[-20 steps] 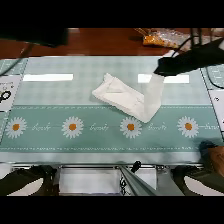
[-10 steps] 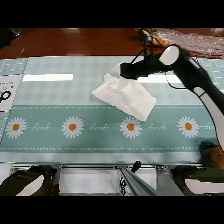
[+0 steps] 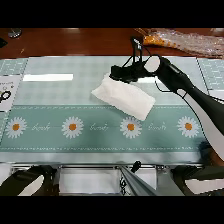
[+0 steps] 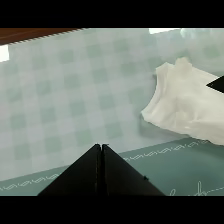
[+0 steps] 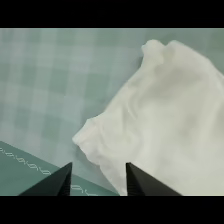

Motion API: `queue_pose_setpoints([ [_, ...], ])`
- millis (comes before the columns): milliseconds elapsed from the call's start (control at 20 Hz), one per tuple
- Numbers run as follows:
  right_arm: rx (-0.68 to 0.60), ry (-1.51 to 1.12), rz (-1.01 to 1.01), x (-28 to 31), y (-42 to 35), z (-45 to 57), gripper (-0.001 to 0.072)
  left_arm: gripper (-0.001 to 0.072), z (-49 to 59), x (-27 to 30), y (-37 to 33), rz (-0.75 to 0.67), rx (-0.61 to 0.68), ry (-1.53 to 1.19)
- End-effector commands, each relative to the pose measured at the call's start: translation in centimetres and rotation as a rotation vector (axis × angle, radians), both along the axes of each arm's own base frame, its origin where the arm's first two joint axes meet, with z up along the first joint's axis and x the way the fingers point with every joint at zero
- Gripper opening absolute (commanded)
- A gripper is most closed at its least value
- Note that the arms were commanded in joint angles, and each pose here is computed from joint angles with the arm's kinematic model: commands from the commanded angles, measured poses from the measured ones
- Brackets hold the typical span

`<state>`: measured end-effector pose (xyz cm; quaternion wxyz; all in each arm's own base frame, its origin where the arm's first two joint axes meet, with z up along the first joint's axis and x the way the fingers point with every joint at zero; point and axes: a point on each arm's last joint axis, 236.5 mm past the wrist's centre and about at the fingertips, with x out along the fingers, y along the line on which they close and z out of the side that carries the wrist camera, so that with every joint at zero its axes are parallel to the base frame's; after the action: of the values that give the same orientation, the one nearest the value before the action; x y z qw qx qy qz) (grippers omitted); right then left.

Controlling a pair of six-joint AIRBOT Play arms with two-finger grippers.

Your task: Fold the shirts.

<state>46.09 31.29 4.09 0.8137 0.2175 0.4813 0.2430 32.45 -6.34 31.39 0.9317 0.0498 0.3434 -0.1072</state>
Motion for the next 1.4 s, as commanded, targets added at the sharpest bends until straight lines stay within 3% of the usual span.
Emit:
queue_pose_setpoints([
  [0,-0.012,0.005,0.018,-0.7,-0.7,0.9,0.0434,0.0027,-0.1,-0.2,0.1,0.001,0.002,0.006],
  [150,-0.201,-0.007,0.091,-2.5,-6.1,2.1,0.0434,0.0027,-0.2,-0.1,0.1,-0.007,0.011,0.006],
  [350,-0.753,0.158,0.067,-6.7,-23.7,1.6,0.0426,0.0027,-0.2,-0.1,0.1,-0.007,0.012,0.006],
  [400,-0.795,0.236,0.048,-8.3,-27.0,0.9,0.0426,0.0027,-0.2,-0.1,0.1,-0.013,0.018,0.005],
  [450,-0.757,0.315,0.023,-10.0,-28.8,-0.4,0.0432,0.0027,-0.2,-0.1,0.1,-0.019,0.025,0.004],
  [500,-0.659,0.396,-0.010,-11.9,-29.4,-2.4,0.0490,0.0028,-0.3,-0.1,0.1,-0.034,0.042,0.004],
  [550,-0.535,0.451,-0.043,-13.3,-28.9,-4.2,0.0494,0.0028,-0.5,0.0,0.0,-0.047,0.057,0.010],
  [600,-0.389,0.487,-0.082,-14.4,-27.8,-5.8,0.0565,0.0030,-0.9,0.1,0.0,-0.054,0.068,0.021],
  [700,-0.129,0.499,-0.175,-14.8,-25.0,-8.1,0.0588,0.0049,-1.7,0.3,0.0,-0.056,0.072,0.053],
  [800,0.035,0.480,-0.238,-14.6,-22.6,-9.8,0.0587,0.0336,-2.6,0.9,-0.1,-0.056,0.076,0.086],
  [850,0.066,0.469,-0.259,-14.6,-21.9,-10.6,0.0587,0.0438,-3.0,1.2,-0.2,-0.054,0.074,0.097],
  [900,0.072,0.459,-0.278,-14.6,-21.3,-11.5,0.0587,0.0467,-3.4,1.5,-0.2,-0.055,0.076,0.108],
  [1100,0.062,0.374,-0.337,-12.8,-19.6,-12.9,0.0587,0.0466,-4.6,2.4,-0.4,-0.052,0.077,0.144],
  [1350,0.136,0.328,-0.459,-9.7,-17.3,-13.7,0.0583,0.0466,-4.9,2.7,-0.4,-0.029,0.056,0.158],
])
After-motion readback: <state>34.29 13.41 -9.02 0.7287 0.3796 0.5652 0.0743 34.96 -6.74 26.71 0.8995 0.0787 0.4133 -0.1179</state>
